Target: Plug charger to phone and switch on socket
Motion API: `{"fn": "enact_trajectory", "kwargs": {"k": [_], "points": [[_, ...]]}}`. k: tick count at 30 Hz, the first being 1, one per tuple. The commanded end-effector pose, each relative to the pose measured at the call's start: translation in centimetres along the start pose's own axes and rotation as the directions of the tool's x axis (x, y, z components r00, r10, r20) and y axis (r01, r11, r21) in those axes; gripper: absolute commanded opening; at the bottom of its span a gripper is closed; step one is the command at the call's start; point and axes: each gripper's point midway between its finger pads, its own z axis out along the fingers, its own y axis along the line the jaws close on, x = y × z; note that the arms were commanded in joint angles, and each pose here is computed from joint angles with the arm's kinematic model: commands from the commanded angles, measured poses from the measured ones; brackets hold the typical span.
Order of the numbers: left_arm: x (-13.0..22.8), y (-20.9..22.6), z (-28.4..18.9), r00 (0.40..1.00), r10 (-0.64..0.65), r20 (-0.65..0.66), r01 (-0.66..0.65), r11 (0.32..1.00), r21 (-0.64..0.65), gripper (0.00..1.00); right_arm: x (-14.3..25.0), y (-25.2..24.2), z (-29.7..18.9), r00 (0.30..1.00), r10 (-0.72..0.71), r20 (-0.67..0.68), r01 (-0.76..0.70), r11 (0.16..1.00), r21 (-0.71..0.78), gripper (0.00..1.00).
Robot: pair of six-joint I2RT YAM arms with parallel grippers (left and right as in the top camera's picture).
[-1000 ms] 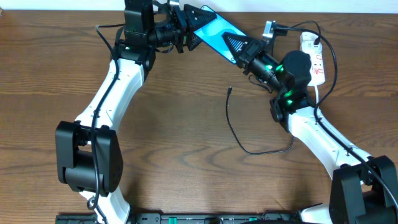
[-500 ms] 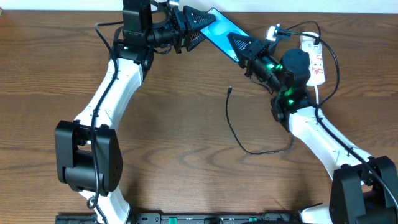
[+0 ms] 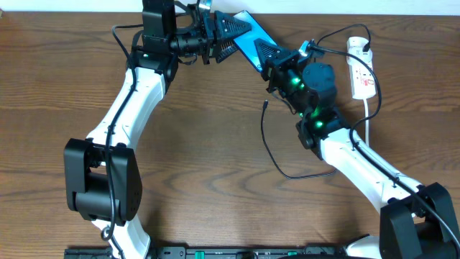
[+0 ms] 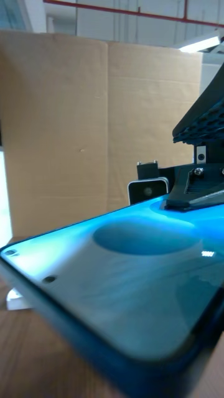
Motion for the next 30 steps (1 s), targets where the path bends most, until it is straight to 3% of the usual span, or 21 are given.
{"fn": "enact_trajectory", "kwargs": {"k": [1,11,23,30], "points": [[2.0,-2.8,0.3,0.994,0.051,-0.097,-0.045,0.997,0.058,0.55,2.5,-1.1,0.3,0.999,-0.026,-0.043,0.027,0.999,0.035,0.02],[1.2,-2.6,0.3,0.994,-0.095,-0.056,0.097,0.995,0.036,0.54,4.9,-2.5,0.4,0.994,-0.102,-0.042,0.105,0.991,0.083,0.02],[0.0,-2.2,0.4,0.993,-0.120,0.015,0.120,0.993,0.025,0.40,5.4,-3.3,0.4,0.994,-0.100,-0.047,0.105,0.988,0.111,0.02],[-0.7,-2.1,0.4,0.990,-0.127,0.055,0.126,0.992,0.020,0.39,6.3,-3.3,0.4,0.993,-0.102,-0.063,0.108,0.988,0.110,0.01]]}}
